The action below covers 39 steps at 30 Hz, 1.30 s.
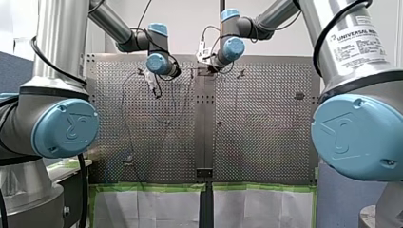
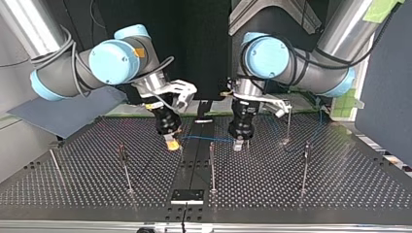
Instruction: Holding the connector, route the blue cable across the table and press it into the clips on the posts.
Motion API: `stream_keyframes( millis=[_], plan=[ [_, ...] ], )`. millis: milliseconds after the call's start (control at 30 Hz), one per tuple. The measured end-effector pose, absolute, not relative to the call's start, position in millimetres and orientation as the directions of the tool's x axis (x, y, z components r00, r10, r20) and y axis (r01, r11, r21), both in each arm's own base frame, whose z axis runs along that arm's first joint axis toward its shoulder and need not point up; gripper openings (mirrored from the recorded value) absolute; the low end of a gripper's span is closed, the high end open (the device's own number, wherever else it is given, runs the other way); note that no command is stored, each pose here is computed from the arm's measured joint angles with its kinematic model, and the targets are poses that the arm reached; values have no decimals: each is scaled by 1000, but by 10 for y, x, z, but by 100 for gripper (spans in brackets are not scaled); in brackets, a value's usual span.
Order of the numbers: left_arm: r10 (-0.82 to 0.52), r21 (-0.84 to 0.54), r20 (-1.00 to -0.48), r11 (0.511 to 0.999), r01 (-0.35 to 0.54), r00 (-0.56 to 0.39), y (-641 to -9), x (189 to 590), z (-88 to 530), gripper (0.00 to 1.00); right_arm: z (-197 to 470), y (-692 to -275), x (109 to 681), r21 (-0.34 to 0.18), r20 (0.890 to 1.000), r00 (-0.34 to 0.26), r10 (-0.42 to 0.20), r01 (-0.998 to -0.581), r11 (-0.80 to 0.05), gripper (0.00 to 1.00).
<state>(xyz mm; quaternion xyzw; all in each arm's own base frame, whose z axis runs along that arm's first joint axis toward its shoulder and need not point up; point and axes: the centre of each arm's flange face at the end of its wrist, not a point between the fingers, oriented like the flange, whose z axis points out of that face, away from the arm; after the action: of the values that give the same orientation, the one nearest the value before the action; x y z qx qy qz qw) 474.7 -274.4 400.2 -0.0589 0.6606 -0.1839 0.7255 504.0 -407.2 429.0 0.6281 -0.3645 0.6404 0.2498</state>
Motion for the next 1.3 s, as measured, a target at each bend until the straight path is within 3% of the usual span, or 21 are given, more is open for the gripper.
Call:
stream_keyframes(
  millis=[600,1233,1267,1300],
  plan=[
    [-352,-339,-935,919,201,35,-2849,5210,3883,0,4389,-4451,4938,-190,981,-134,-137,-776,-602,0],
    [-342,-335,-940,927,169,11,-2789,5727,3716,0,4208,-4803,4738,-195,980,-130,-152,-801,-566,0],
    [-341,-335,-940,927,167,8,-2782,5727,3715,12,4208,-4806,4735,-195,980,-131,-152,-800,-567,0],
    [-340,-335,-940,928,166,5,-2778,5725,3712,12,4208,-4807,4735,-195,980,-130,-152,-800,-567,0]
  ],
)
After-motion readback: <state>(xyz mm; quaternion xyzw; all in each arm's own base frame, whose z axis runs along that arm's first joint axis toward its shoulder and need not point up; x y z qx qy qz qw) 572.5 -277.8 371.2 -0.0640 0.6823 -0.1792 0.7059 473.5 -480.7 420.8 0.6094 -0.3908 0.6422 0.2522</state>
